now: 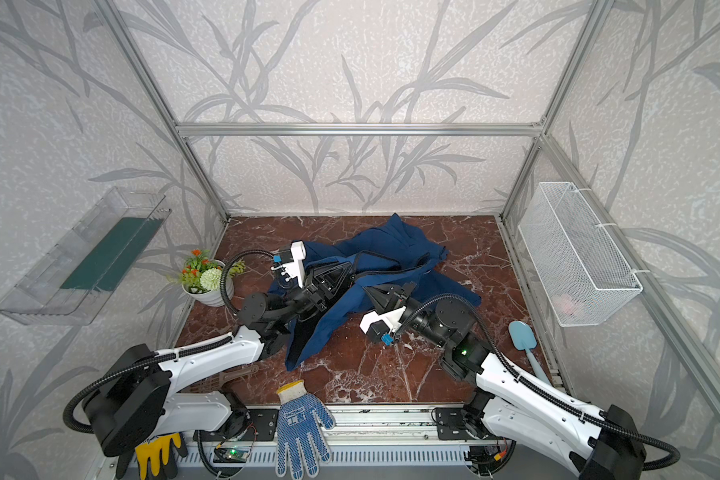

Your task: Zip up the jacket

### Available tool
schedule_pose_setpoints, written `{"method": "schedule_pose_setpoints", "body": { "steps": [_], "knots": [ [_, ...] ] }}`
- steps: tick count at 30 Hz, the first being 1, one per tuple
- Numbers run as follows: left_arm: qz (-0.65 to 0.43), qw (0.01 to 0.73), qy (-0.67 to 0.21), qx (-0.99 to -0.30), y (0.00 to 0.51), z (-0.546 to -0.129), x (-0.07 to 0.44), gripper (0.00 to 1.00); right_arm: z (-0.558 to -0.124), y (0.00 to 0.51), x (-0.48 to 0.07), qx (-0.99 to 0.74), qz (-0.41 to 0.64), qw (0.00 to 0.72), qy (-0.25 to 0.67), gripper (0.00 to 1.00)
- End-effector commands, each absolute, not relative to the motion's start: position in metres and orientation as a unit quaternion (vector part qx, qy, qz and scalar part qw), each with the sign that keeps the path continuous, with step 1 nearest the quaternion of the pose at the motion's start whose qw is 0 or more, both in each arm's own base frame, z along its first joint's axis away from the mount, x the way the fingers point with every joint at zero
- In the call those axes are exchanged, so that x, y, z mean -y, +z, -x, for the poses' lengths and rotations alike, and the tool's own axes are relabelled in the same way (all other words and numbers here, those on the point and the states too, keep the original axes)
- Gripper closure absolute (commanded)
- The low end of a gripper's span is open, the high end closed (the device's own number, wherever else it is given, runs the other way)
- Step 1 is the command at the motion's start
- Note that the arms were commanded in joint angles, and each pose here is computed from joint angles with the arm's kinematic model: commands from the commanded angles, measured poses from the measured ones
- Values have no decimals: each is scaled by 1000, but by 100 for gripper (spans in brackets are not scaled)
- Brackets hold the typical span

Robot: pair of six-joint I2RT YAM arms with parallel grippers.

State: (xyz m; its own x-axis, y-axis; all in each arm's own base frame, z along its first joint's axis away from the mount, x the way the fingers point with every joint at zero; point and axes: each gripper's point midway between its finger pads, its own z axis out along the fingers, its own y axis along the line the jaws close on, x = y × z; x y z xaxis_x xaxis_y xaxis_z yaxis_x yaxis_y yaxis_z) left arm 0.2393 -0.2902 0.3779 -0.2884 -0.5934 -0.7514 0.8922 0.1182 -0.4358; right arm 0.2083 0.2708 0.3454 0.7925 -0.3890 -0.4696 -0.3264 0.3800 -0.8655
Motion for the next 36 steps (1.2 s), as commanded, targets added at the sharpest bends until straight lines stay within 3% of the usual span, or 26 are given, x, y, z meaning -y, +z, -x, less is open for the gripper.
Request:
{"method": "schedule_pose_setpoints", "body": {
  "steps": [1, 36],
  "knots": [
    [-171, 585, -659, -441, 399, -229, 288, 100, -199, 390, -262, -289, 515, 807, -16, 100],
    [-167, 594, -650, -444, 395, -228, 284, 100, -201, 402, -258, -302, 495, 814, 28, 100]
  ]
}}
